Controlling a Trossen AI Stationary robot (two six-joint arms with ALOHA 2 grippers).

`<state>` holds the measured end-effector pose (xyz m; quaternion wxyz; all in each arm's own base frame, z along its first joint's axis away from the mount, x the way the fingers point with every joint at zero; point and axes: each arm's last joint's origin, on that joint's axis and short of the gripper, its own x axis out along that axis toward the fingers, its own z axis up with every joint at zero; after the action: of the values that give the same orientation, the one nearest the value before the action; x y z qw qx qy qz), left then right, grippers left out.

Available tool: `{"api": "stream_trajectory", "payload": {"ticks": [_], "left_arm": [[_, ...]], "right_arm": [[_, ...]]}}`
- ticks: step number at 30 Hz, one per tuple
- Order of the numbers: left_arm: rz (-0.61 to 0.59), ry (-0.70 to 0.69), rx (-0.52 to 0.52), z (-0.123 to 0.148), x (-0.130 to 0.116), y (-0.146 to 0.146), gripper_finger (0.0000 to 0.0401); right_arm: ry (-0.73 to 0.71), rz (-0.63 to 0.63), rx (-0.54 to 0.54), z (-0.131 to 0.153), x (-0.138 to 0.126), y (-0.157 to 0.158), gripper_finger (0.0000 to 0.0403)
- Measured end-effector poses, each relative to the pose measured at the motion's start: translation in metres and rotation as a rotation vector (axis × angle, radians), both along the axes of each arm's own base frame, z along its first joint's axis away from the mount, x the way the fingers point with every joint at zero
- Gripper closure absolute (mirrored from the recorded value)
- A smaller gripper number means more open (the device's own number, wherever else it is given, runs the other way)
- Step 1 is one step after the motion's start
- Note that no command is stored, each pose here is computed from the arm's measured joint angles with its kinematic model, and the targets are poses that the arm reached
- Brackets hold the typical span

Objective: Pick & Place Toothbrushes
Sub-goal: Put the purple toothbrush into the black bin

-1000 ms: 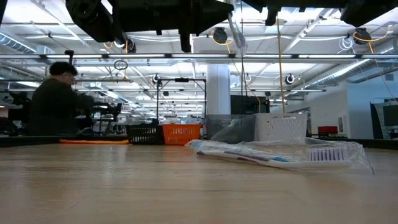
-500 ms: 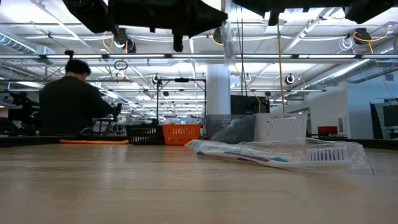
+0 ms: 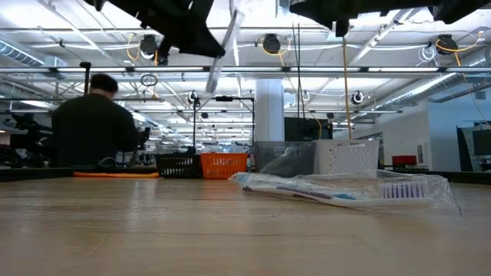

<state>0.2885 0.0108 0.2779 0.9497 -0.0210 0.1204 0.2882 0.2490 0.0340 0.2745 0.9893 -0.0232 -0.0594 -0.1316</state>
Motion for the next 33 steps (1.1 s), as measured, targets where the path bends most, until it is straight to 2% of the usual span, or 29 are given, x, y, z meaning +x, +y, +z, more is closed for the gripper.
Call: {"api": "stream_trajectory", "payload": {"ticks": [10,20,26,33], "left_arm": [[0.185,0.139,-0.044,-0.013,-0.013,0.044,0.0387],[0.377,0.202,-0.077,-0.021,-0.029,0.095,0.0387],[0.414,0.192,-0.129,-0.025,-0.037,0.119,0.0387],[0.429,0.243,-0.18,-0.053,-0.028,0.144,0.0387]], "right_arm": [[0.037,0.009,0.04,-0.005,0.001,0.0,0.0204],[0.034,0.031,0.04,-0.004,0.0,0.006,0.0208],[0.033,0.031,0.04,-0.004,0.0,0.006,0.0208],[0.036,0.031,0.04,-0.005,0.0,0.006,0.0211]]}}
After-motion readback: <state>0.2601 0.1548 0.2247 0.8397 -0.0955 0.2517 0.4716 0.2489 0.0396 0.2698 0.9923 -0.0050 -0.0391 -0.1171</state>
